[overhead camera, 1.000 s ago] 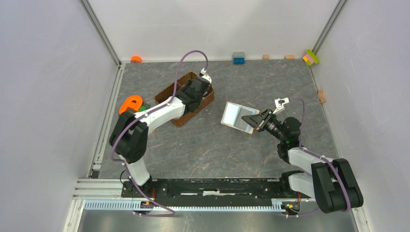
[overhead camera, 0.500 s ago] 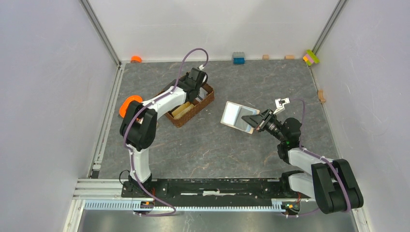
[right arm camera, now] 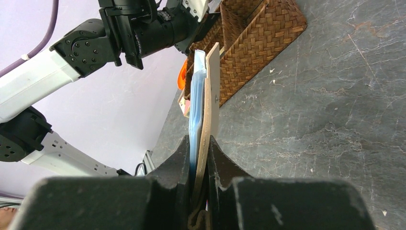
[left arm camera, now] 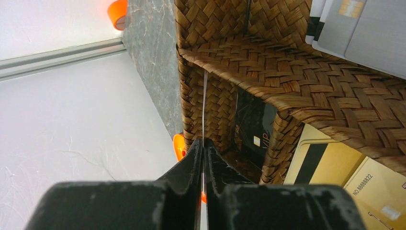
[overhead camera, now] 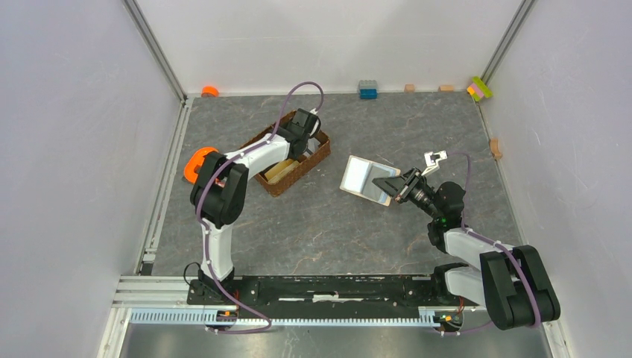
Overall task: Take the credit cards out of the card holder
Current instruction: Place the credit card in the storage box.
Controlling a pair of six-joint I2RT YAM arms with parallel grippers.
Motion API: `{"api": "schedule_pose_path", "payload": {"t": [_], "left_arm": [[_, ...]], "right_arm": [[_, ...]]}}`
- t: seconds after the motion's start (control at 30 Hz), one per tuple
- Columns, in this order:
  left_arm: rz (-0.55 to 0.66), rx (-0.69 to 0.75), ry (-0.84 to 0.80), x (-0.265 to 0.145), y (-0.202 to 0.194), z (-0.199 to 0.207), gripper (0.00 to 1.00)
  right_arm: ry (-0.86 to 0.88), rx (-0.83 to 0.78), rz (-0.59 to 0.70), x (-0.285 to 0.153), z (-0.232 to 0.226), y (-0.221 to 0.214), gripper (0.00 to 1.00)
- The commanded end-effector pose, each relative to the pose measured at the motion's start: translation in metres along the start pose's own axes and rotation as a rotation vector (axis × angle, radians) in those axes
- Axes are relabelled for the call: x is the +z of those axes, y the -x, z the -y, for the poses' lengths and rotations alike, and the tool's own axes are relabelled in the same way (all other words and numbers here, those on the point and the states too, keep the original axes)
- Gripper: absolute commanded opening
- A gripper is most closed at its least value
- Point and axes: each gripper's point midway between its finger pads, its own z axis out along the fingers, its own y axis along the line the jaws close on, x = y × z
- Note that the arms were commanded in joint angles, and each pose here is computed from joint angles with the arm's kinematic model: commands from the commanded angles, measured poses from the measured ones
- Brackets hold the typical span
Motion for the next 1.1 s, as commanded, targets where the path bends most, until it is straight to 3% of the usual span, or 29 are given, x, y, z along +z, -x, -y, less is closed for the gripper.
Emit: {"api": "schedule_pose_path", "payload": {"t": [0.0,0.27,0.33,0.43,0.57,0.67,0.73,0.8,0.9,0.97,1.07], "left_arm": [[0.008,-0.015,0.037,0.004,0.001,-0.011,0.13],[0.096,-0.242,0.131,-0.023,0.014,-0.044,0.62],[0.13,-0.292,0.148,-0.039,0.022,-0.051,0.98],[0.15,-0.377,0.187,-0.067,0.029,-0.059,1.0],[0.19,-0.535,0.119,-0.103,0.033,-0.061,1.0],[0.19,-0.909,0.084,-0.131,0.021,-0.066,1.0],[0.198,-1.04,-0.145,-0.146,0.029,-0.036,1.0],[0.294,-1.123,-0.451,-0.171,0.056,0.0,1.0],[0.425,-1.24,-0.753,-0.197,0.077,0.042,1.0],[0.482,-1.283,-0.872,-0.207,0.08,0.064,1.0],[0.525,-1.291,-0.912,-0.208,0.073,0.092,1.0]], "right_arm": [[0.044,-0.032,0.026,0.0,-0.011,0.006,0.0],[0.048,-0.034,0.029,0.0,-0.013,0.008,0.0],[0.05,-0.036,0.03,-0.001,-0.013,0.008,0.0],[0.044,-0.04,0.028,-0.001,-0.012,0.008,0.0],[0.031,-0.051,0.027,0.0,-0.01,0.008,0.0],[0.026,-0.054,0.025,0.0,-0.008,0.007,0.0],[0.022,-0.056,0.024,0.0,-0.007,0.007,0.0],[0.021,-0.055,0.021,0.0,-0.006,0.006,0.0],[0.031,-0.056,0.018,-0.001,-0.008,0.005,0.0],[0.042,-0.061,0.014,-0.001,-0.011,0.005,0.0],[0.047,-0.078,0.007,0.0,-0.013,0.004,0.0]]}}
